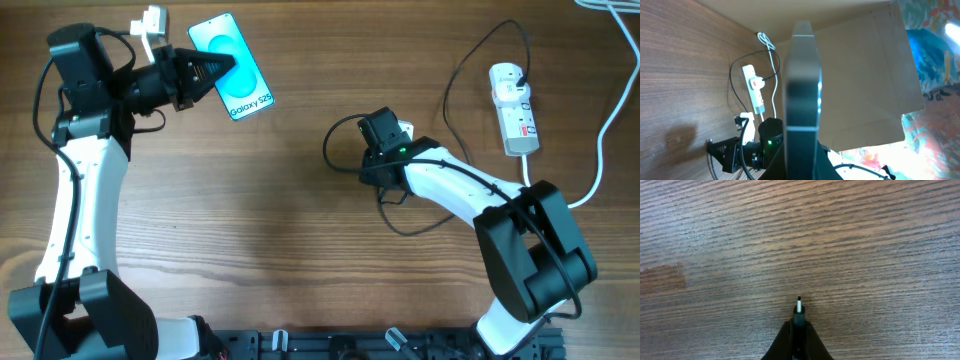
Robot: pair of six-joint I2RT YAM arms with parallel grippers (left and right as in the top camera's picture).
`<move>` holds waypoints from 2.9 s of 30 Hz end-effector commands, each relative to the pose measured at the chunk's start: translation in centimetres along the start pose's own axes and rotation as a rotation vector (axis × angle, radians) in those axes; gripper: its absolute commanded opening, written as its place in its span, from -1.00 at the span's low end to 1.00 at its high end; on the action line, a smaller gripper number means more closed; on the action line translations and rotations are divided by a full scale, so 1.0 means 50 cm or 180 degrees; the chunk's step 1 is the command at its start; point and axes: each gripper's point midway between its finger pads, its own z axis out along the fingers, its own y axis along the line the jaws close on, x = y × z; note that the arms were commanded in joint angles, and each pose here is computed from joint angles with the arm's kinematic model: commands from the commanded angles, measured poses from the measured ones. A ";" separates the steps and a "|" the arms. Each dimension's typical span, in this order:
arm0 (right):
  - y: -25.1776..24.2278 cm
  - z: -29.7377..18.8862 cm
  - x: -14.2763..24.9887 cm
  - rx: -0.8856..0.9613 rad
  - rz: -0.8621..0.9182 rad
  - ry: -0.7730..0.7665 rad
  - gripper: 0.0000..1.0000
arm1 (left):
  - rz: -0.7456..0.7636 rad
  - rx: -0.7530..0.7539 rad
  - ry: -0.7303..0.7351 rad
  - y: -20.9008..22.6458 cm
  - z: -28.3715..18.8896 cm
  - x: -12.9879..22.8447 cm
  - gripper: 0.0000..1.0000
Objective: Plug charger to phone and switch on socket
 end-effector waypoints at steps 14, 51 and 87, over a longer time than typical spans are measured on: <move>-0.045 0.089 0.141 0.0188 0.0182 0.0721 -0.91 | 0.0079 0.0093 0.0065 -0.023 -0.002 0.008 -0.92; 0.312 -0.526 0.011 -0.4659 -0.1725 0.0050 -0.91 | 0.0797 0.0534 0.0575 -0.090 0.072 0.077 -0.92; 0.330 -0.564 0.011 -0.4833 -0.1625 0.0156 -0.91 | 0.0744 0.0490 0.0619 -0.089 0.097 0.091 -0.92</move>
